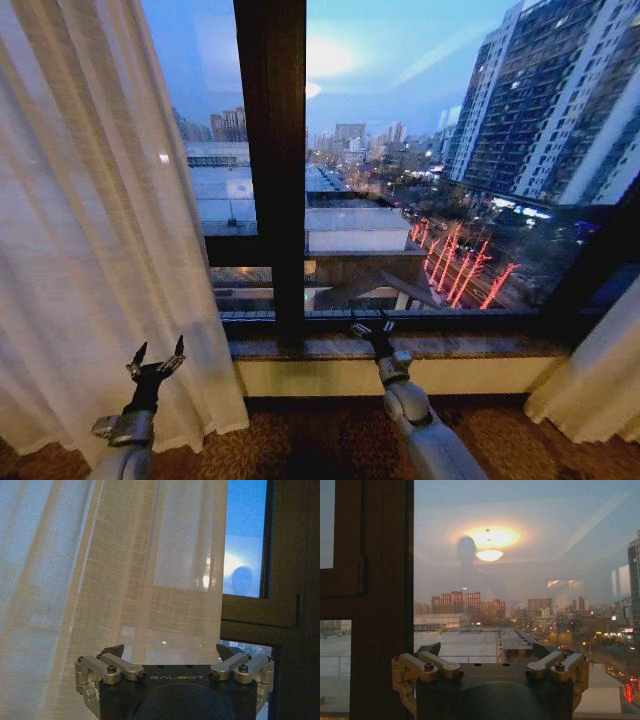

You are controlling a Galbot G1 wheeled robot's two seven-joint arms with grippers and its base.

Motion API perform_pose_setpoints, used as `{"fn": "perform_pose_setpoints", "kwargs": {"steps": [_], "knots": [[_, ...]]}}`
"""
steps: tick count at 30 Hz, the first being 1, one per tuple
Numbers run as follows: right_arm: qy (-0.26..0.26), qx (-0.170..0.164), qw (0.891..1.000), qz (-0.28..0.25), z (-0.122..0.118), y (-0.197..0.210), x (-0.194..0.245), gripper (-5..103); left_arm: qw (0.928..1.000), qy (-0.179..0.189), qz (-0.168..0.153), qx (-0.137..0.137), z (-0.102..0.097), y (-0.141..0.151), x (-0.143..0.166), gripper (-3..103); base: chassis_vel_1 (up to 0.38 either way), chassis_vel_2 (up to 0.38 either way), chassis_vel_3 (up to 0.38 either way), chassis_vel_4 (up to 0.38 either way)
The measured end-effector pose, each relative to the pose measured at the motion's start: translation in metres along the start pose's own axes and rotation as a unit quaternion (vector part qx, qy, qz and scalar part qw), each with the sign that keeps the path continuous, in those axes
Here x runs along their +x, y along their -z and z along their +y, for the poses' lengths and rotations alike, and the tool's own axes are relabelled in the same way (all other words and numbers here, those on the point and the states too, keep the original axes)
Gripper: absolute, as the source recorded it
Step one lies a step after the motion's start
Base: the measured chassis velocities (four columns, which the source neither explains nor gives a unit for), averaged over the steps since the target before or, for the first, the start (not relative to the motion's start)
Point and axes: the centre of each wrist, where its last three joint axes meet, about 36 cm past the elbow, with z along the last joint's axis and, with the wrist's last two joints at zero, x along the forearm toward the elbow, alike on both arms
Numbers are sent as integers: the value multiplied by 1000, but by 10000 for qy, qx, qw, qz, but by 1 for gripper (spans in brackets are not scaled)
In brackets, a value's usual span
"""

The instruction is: Open the curtains by pulling them apart, changing their state from closed to fully open.

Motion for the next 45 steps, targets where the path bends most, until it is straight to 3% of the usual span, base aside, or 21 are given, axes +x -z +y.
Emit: {"fn": "perform_pose_setpoints", "kwargs": {"steps": [33,40,42,45], "knots": [[0,0,10000,0,0,0,0,100,10000,-4,15,0,-1,0,0,100,0,0,0,0],[0,0,10000,0,0,0,0,100,9973,-269,661,-149,-57,-3,-19,100,0,0,0,0],[0,0,10000,0,0,0,0,100,9935,-404,1010,-342,-91,-2,-28,100,0,0,0,0],[3,-1,10000,0,0,0,0,100,9903,-416,1212,-533,-109,0,-37,100,0,0,0,0]]}}
